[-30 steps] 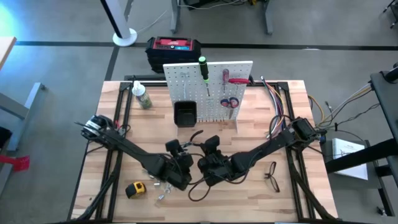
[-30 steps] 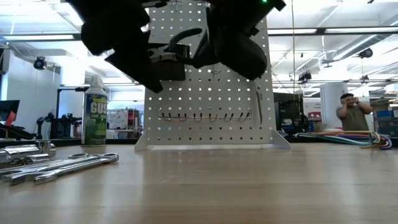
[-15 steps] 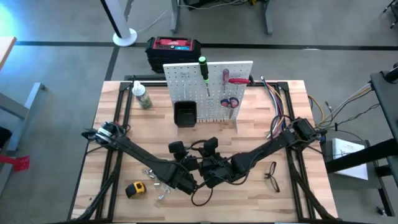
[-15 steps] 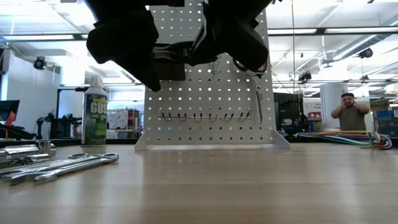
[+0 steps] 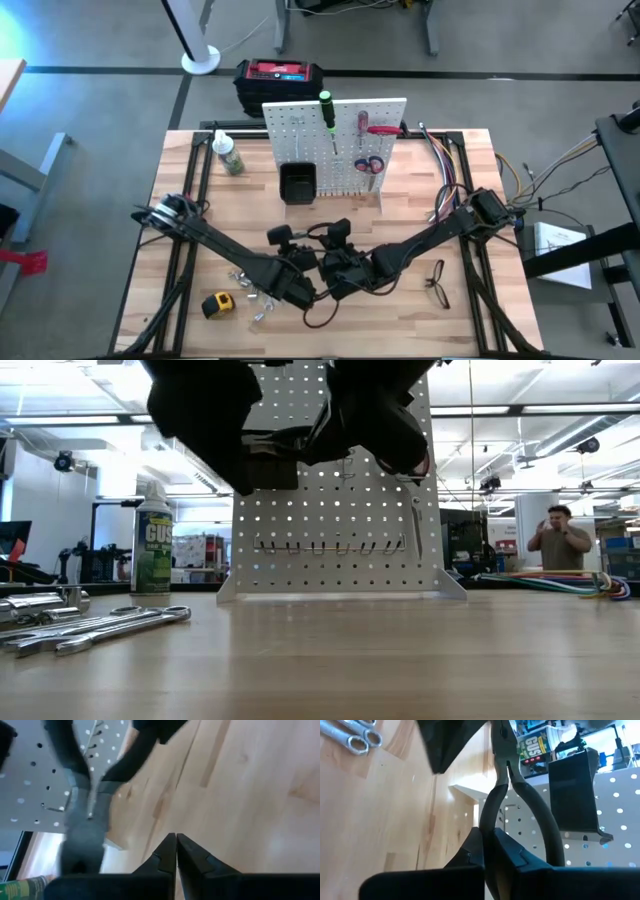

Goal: Hang tools onto peg board
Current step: Hang the black pliers on the pegboard

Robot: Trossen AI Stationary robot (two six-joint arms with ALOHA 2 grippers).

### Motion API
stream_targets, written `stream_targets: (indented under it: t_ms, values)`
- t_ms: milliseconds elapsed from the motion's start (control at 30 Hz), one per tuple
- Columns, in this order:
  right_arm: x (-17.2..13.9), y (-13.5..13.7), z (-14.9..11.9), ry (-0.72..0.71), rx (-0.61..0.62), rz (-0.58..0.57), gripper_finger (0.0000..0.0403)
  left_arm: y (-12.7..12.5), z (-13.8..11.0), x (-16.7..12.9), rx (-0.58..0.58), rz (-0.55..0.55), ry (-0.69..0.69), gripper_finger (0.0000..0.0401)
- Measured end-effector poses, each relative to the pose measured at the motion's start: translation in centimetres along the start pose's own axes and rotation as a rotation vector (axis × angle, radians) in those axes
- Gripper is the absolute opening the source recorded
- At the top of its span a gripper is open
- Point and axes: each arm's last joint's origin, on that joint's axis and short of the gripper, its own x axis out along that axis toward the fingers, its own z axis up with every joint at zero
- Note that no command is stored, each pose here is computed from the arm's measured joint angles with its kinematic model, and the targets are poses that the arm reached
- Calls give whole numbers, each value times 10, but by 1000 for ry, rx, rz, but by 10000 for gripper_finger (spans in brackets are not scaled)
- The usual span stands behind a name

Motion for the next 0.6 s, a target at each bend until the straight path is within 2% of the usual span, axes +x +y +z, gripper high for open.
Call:
stream_targets:
  t_ms: [233,400,600]
  values:
    - [5,6,-8,22,-124,5,0,14,1,-14,-56,4,-97,6]
    - [10,11,-15,30,-172,6,0,18,-7,-13,-118,-114,-86,6]
    - [13,15,-18,24,-266,7,0,28,-20,5,-213,-215,-94,6]
